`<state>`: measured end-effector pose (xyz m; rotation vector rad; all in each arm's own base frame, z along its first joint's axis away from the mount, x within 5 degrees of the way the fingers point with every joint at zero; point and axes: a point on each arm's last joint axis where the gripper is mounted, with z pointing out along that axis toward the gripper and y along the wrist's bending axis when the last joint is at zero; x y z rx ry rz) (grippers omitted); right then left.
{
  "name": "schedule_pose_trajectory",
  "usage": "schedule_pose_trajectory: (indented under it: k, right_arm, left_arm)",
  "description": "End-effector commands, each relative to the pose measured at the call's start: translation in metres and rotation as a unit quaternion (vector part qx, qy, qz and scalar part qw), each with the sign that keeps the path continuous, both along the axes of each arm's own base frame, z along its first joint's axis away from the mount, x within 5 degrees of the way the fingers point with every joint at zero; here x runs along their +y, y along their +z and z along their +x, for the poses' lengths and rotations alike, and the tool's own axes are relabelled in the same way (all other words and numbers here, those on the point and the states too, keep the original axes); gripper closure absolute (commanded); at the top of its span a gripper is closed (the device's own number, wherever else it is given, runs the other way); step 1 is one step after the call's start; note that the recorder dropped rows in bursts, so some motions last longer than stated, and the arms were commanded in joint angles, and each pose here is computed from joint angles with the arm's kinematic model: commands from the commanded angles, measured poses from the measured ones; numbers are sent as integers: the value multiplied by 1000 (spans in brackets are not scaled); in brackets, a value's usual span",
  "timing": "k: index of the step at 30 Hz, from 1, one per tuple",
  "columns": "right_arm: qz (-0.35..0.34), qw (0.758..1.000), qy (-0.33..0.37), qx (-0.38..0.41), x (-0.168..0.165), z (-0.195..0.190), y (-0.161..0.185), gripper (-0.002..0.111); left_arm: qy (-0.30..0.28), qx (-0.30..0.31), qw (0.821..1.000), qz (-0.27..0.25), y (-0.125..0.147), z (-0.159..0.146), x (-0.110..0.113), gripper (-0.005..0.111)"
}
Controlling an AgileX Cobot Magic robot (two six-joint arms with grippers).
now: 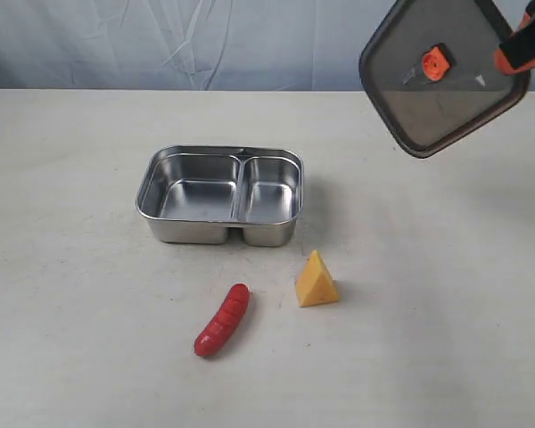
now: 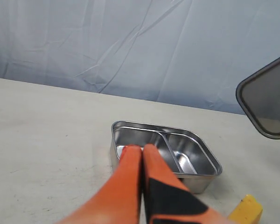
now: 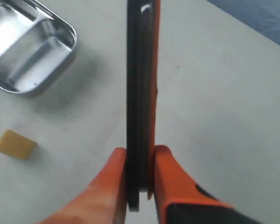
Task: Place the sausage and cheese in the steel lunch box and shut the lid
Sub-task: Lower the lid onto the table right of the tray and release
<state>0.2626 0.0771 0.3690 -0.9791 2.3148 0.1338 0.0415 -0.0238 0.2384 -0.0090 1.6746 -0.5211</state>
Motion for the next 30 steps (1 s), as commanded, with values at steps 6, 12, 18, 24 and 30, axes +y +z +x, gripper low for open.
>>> schedule_pose_trajectory:
  k: [6, 12, 18, 24, 30]
  right_arm:
    - [-243, 969, 43, 20, 18, -25, -49, 109]
    - [-330, 941, 68, 25, 38, -48, -102, 109]
    - [-274, 948, 109, 116, 65, -69, -151, 109]
    - [-242, 941, 93, 216, 76, -76, -187, 109]
    - [-255, 926, 68, 271, 80, -76, -215, 81]
  left_arm:
    - [-1, -5, 1000, -3, 0, 0, 0, 107]
    - [-1, -5, 1000, -3, 0, 0, 0, 107]
    - [-1, -5, 1000, -3, 0, 0, 0, 107]
    - [-1, -5, 1000, -3, 0, 0, 0, 107]
    - [-1, -5, 1000, -3, 0, 0, 0, 107]
